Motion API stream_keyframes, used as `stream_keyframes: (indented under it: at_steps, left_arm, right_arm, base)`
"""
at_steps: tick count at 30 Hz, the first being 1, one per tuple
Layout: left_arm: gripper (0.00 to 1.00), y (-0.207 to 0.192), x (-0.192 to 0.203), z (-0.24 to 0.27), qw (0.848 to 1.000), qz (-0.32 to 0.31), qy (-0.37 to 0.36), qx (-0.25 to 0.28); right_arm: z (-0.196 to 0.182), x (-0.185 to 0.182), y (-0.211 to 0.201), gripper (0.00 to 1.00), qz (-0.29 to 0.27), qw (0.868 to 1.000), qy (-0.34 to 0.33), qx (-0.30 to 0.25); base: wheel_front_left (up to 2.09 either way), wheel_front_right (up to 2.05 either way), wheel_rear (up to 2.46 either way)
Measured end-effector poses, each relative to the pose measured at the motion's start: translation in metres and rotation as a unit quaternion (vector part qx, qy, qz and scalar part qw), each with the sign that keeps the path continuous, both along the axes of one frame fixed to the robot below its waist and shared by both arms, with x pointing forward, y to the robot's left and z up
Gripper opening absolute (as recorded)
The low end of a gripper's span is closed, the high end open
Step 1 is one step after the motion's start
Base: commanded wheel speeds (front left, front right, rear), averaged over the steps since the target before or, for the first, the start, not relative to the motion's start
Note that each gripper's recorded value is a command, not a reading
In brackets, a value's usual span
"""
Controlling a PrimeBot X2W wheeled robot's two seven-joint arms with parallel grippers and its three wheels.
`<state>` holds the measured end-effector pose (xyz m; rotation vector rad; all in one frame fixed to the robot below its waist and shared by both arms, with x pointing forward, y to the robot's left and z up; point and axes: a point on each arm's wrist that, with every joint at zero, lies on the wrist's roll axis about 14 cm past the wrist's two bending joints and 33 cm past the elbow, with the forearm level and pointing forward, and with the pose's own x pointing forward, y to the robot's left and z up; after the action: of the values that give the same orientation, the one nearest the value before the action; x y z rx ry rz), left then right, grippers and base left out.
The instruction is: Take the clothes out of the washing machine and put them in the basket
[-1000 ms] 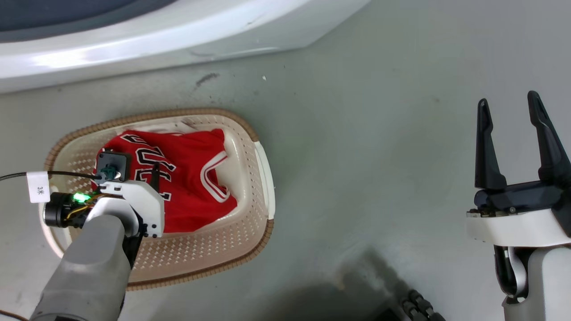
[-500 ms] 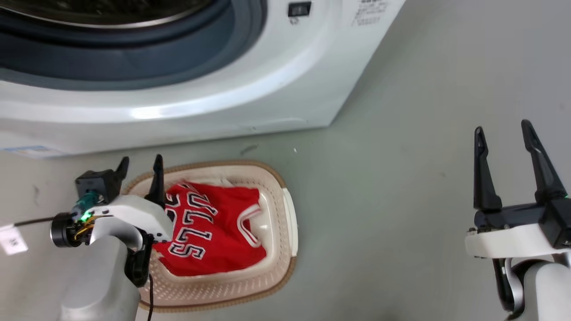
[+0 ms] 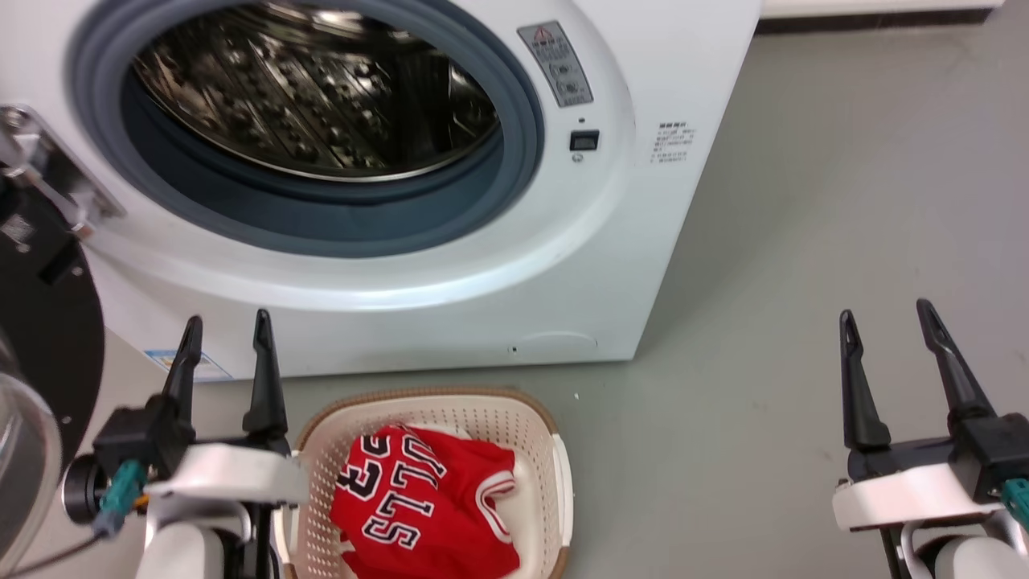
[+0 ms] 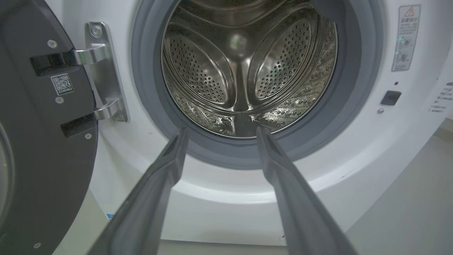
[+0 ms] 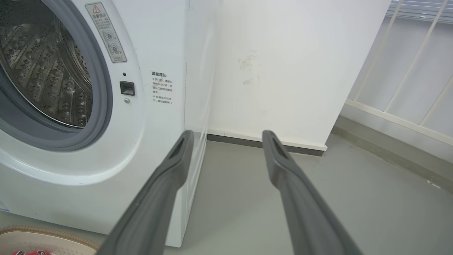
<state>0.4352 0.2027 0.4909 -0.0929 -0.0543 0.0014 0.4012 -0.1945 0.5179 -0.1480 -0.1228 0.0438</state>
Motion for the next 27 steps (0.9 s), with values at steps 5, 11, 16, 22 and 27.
stream_keyframes:
  at_steps: [5,11,16,22,27]
  left_arm:
    - [1.00,0.002,-0.033,0.025,0.999,0.008,-0.035,0.005]
    - [1.00,-0.008,-0.059,0.032,0.999,-0.007,-0.042,0.024]
    - [1.00,-0.016,-0.069,0.033,0.998,-0.019,-0.043,0.030]
    - [1.00,-0.024,-0.072,0.038,0.998,-0.028,-0.052,0.037]
    - [1.00,-0.027,-0.074,0.037,0.997,-0.031,-0.051,0.040]
  right_arm:
    - [0.012,-0.014,0.004,1.00,0.006,1.000,-0.015,0.001]
    - [0.015,-0.032,0.000,1.00,0.000,1.000,-0.019,0.015]
    - [0.012,-0.046,-0.006,1.00,-0.010,1.000,-0.014,0.025]
    - [0.011,-0.056,-0.010,1.00,-0.018,0.999,-0.012,0.030]
    - [0.012,-0.058,-0.012,1.00,-0.021,0.999,-0.014,0.030]
  base:
    - [0.00,0.00,0.00]
    - [0.00,0.00,0.00]
    - [0.00,0.00,0.00]
    - [0.00,0.00,0.00]
    - [0.00,0.00,0.00]
